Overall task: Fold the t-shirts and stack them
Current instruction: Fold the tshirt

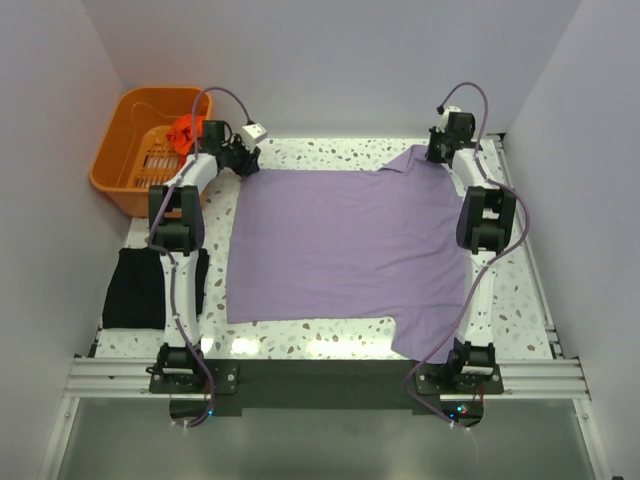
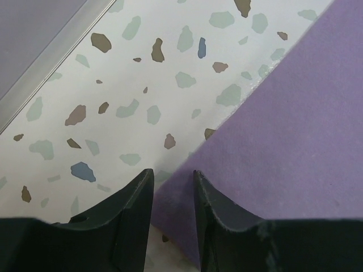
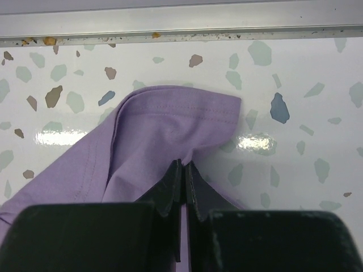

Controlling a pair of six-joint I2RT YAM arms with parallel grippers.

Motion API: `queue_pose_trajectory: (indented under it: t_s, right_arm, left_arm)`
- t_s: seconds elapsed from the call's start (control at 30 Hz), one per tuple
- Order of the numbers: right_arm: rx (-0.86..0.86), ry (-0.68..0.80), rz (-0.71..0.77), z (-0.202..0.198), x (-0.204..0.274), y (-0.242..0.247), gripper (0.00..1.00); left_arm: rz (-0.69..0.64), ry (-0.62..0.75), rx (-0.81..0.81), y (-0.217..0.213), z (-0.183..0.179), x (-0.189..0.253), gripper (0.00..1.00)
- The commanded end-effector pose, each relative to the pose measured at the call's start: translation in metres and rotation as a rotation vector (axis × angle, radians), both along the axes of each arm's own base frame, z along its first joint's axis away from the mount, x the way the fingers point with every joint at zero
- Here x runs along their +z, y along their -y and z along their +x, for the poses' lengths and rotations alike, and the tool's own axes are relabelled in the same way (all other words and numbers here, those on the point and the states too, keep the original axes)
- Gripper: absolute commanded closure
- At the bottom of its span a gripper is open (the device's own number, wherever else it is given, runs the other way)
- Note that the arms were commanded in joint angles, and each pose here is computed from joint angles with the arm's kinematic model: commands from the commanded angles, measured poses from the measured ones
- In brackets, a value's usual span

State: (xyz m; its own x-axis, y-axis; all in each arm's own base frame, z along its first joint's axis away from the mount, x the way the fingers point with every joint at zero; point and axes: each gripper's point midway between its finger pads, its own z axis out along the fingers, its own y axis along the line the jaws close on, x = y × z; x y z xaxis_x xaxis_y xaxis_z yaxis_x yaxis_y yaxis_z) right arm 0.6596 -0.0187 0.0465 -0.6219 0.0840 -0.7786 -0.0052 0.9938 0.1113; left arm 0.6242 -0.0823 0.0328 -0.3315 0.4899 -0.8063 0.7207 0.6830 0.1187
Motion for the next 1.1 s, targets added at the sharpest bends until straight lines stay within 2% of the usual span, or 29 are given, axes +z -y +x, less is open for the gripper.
queue_pose_trajectory:
  t_s: [0.0, 0.2, 0.47, 0.63, 0.67, 0.83, 0.87, 1.07]
  right_arm:
    - [0.014, 0.125, -0.013, 0.014, 0.060, 0.003, 1.00]
    - [0.025, 0.132, -0.019, 0.014, 0.062, 0.001, 1.00]
    - [0.030, 0.138, -0.024, 0.015, 0.063, 0.001, 1.00]
    - [0.033, 0.141, -0.026, 0.015, 0.064, 0.002, 1.00]
    - [0.036, 0.148, -0.026, 0.016, 0.066, 0.002, 1.00]
    - [0.048, 0.187, -0.024, 0.019, 0.083, 0.001, 1.00]
    - [0.052, 0.198, -0.023, 0.019, 0.088, -0.001, 1.00]
    - [0.071, 0.248, -0.016, 0.017, 0.114, -0.005, 1.00]
  left_arm:
    - [-0.009, 0.039, -0.035, -0.003, 0.009, 0.012, 0.61]
    - [0.045, 0.007, -0.051, -0.009, 0.008, 0.003, 0.58]
    - [0.084, -0.027, -0.100, -0.011, 0.003, -0.009, 0.61]
    - [0.105, -0.042, -0.164, -0.009, -0.008, -0.012, 0.74]
    - [0.104, -0.043, -0.168, -0.008, -0.008, -0.012, 0.84]
    - [0.075, 0.026, -0.161, -0.004, -0.001, 0.005, 0.94]
    - [0.062, 0.026, -0.154, -0.002, -0.002, 0.004, 0.99]
    - [0.037, 0.133, -0.152, 0.002, 0.011, 0.041, 1.00]
